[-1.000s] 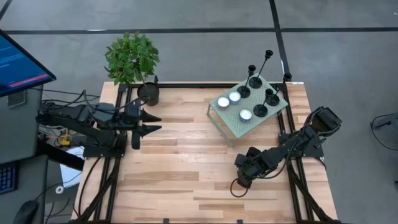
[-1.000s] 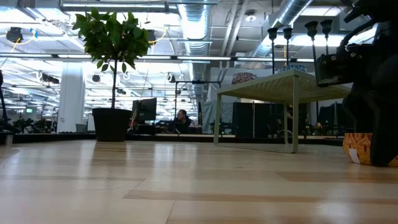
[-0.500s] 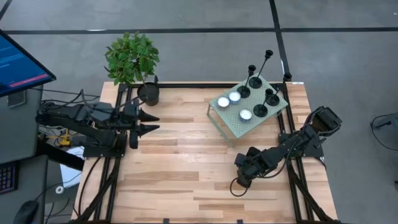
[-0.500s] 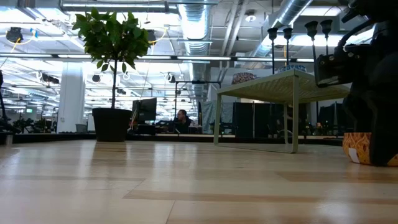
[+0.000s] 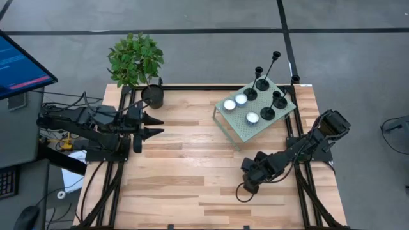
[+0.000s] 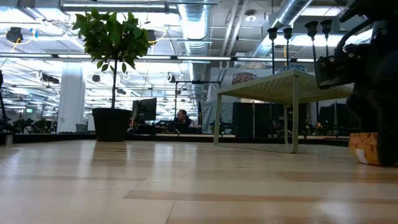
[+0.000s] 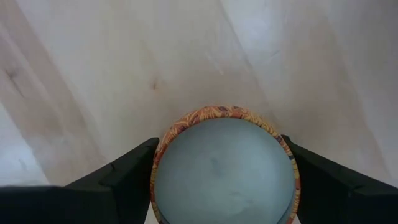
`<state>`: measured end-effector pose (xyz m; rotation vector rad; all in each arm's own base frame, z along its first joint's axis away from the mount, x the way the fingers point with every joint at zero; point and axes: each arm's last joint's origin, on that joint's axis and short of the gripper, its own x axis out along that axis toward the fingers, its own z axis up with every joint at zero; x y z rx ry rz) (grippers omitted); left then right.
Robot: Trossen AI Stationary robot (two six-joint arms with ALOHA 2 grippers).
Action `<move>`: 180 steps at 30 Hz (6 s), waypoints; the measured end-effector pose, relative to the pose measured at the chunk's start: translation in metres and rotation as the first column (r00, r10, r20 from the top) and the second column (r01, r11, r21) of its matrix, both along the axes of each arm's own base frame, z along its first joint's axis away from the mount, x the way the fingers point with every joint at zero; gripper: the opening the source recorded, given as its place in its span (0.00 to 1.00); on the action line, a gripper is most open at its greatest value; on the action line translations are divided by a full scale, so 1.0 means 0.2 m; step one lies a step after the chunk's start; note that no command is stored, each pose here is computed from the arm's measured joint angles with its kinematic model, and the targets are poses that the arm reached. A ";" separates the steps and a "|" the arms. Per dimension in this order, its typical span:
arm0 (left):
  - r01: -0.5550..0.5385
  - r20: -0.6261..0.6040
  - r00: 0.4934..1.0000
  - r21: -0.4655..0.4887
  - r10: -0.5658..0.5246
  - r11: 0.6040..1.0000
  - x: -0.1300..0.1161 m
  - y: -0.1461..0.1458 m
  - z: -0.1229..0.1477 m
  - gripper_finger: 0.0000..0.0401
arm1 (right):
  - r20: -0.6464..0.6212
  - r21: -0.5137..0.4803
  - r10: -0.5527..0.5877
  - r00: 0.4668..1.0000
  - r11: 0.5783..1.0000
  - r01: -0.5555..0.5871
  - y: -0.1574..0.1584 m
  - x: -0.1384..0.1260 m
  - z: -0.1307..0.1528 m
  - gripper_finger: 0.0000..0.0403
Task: Pick & Place candle stick holders
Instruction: Put the orange scented candle on the shelf, then return to Home Position
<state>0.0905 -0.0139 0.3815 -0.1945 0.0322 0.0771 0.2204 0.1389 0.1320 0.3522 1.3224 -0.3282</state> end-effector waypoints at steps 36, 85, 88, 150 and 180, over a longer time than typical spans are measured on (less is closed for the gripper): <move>-0.012 -0.005 1.000 -0.012 0.012 1.000 0.02 0.00 0.00 0.36 | 0.226 -0.018 -0.409 0.884 0.906 0.423 -0.45 0.04 0.86 0.71; -0.088 -0.026 0.996 0.012 0.088 0.996 0.43 -0.08 -0.05 0.36 | 0.171 -0.005 -0.629 0.758 0.769 0.639 -0.64 0.18 0.94 0.91; -0.088 -0.025 0.996 0.011 0.088 0.996 0.43 -0.08 -0.05 0.36 | 0.158 -0.020 -0.614 0.773 0.781 0.625 -0.62 0.16 0.98 0.90; -0.088 0.044 0.995 0.036 0.087 0.995 0.48 -0.09 -0.02 0.36 | 0.449 -0.293 -0.260 0.855 0.861 0.415 -0.32 0.03 0.92 0.00; -0.074 0.546 0.831 -0.079 0.106 0.994 -0.34 0.10 0.31 0.01 | 0.871 -0.489 0.490 -0.037 0.872 0.033 -0.82 -1.14 1.73 0.00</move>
